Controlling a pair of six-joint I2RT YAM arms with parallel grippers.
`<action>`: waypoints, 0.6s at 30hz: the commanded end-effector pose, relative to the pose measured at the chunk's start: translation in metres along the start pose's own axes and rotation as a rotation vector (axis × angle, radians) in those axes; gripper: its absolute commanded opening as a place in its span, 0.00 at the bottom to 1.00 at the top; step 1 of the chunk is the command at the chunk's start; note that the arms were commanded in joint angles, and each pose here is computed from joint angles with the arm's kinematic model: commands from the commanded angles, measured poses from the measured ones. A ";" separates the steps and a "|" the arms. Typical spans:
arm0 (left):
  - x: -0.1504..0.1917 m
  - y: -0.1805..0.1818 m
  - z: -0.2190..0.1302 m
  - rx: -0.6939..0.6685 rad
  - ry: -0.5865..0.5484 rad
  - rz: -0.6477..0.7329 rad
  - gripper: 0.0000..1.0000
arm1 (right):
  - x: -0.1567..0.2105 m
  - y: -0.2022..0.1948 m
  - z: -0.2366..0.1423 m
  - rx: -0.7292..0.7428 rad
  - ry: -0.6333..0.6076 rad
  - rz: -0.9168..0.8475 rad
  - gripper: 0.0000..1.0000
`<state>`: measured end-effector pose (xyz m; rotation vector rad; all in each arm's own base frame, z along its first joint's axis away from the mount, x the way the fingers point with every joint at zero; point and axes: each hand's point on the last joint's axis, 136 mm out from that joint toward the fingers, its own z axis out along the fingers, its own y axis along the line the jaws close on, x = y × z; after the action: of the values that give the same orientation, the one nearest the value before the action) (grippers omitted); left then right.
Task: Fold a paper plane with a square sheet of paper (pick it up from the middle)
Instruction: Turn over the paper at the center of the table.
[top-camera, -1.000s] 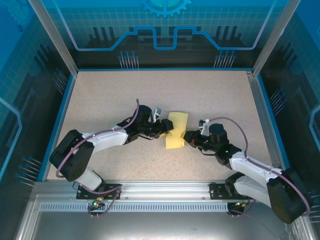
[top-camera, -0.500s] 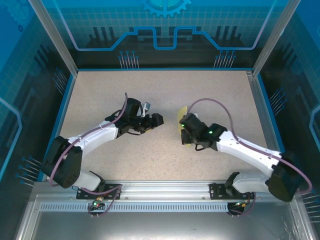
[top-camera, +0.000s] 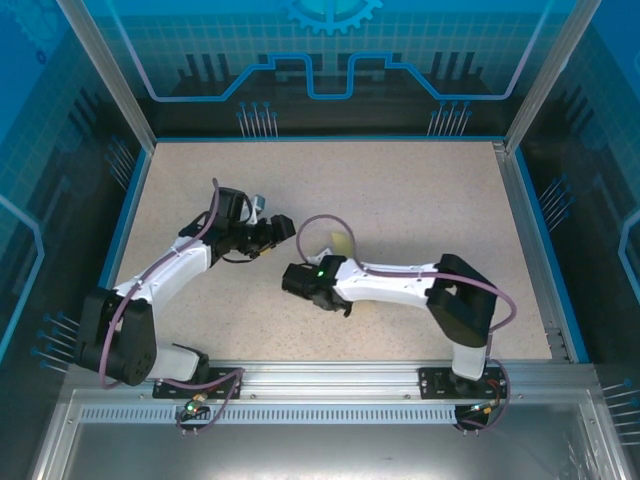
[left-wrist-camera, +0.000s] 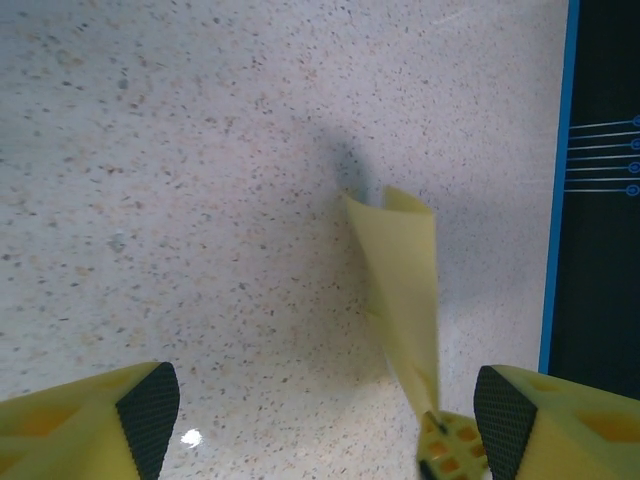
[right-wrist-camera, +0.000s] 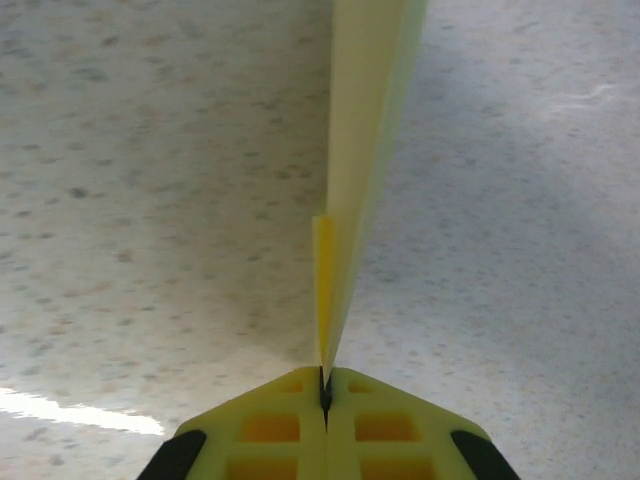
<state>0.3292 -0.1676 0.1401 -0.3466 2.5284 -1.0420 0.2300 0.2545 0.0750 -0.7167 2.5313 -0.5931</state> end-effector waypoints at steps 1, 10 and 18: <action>0.004 0.000 -0.012 0.011 0.022 0.025 0.81 | 0.000 0.035 -0.002 -0.097 0.017 -0.016 0.08; 0.009 0.008 -0.016 -0.003 0.040 0.023 0.82 | -0.009 0.084 -0.001 -0.366 -0.016 0.079 0.22; 0.019 0.015 -0.008 0.012 0.074 0.001 0.82 | -0.018 0.085 -0.019 -0.666 -0.069 0.225 0.42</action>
<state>0.3159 -0.1582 0.1357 -0.3321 2.5676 -1.0528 0.1968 0.3162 0.0265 -0.6990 2.7242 0.0695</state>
